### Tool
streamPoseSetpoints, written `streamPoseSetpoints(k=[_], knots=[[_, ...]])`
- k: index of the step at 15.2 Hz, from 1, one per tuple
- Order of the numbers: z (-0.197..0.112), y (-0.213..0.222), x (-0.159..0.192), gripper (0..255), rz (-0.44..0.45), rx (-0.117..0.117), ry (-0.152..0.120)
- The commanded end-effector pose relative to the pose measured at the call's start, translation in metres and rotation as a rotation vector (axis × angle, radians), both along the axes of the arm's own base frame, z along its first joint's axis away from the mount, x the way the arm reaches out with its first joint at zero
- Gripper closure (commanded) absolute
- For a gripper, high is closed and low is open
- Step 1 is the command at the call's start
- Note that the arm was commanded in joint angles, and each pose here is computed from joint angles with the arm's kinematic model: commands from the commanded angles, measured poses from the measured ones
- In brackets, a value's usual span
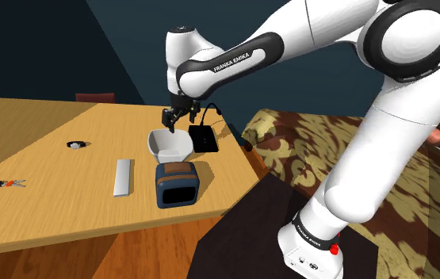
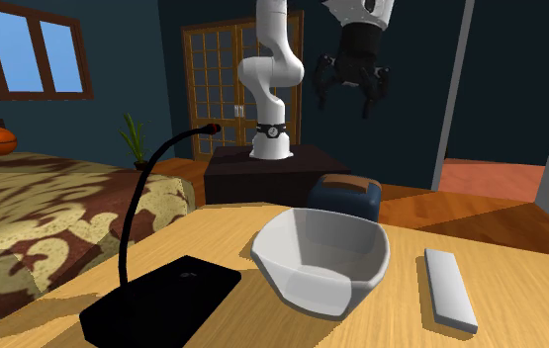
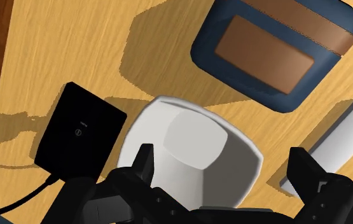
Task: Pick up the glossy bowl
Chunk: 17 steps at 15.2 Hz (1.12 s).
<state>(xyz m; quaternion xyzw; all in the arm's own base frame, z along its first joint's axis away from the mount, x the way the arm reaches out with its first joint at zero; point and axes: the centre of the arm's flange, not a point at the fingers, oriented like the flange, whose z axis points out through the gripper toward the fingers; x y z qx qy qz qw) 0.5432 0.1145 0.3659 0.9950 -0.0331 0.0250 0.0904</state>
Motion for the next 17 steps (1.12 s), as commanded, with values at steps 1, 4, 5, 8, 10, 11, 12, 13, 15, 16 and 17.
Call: streamPoseSetpoints(k=[1, 4, 5, 8, 10, 11, 12, 13, 15, 16, 17], knots=[[-0.020, 0.007, 0.016, 0, -0.011, -0.005, 0.003], [-0.050, 0.016, 0.042, 0, -0.027, -0.013, 0.010], [-0.060, 0.019, 0.051, 0, -0.032, -0.016, 0.012], [-0.090, 0.028, 0.077, 0, -0.047, -0.024, 0.018], [-0.110, 0.033, 0.095, 0, -0.057, -0.029, 0.022], [-0.121, 0.035, 0.104, 0, -0.062, -0.032, 0.024], [-0.131, 0.038, 0.112, 0, -0.067, -0.034, 0.026], [-0.141, 0.040, 0.121, 0, -0.072, -0.037, 0.028], [-0.157, 0.044, 0.134, 0, -0.080, -0.041, 0.031], [-0.162, 0.044, 0.134, 0, -0.080, -0.041, 0.031], [-0.167, 0.044, 0.134, 0, -0.080, -0.041, 0.031]])
